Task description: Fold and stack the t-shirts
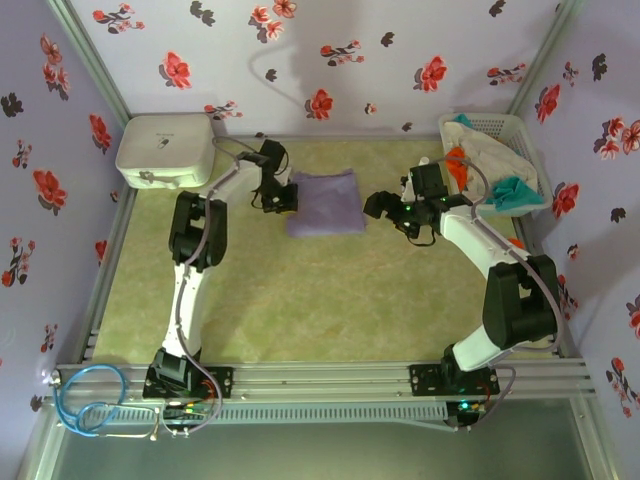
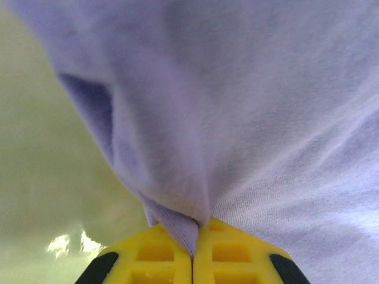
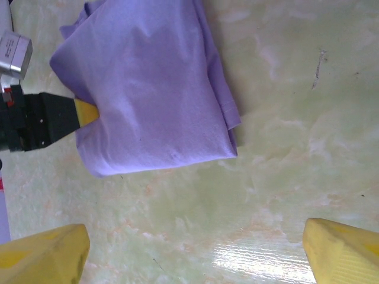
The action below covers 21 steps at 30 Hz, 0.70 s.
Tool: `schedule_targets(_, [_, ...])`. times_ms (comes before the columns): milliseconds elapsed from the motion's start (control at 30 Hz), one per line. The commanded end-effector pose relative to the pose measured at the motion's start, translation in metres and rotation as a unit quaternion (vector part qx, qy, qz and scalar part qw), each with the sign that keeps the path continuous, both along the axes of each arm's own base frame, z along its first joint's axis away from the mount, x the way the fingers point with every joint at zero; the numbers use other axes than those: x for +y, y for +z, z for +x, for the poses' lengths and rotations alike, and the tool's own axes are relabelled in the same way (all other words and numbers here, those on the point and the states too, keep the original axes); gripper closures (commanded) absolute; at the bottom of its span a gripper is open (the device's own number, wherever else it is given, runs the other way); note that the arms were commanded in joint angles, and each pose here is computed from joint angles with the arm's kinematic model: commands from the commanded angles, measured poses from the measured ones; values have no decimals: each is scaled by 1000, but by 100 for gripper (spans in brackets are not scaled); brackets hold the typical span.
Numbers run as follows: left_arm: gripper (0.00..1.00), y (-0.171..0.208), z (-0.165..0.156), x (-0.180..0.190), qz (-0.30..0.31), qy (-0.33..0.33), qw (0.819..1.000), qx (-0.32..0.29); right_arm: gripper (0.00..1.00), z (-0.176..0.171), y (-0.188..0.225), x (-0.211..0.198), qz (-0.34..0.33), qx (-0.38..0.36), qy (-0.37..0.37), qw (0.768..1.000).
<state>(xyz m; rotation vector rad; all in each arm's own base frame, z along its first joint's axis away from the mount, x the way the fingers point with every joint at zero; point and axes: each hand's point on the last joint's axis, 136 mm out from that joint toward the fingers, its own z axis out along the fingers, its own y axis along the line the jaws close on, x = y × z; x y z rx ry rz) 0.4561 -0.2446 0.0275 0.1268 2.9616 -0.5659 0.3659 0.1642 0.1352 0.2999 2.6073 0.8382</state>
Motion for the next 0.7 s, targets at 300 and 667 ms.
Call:
schedule_targets(300, [100, 31, -92, 107, 166, 1, 985, 49, 8, -5, -7, -4, -4, 9, 0, 1000])
schedule_targets(667, [100, 57, -126, 198, 279, 25, 959, 54, 8, -9, -12, -7, -14, 14, 3, 1000])
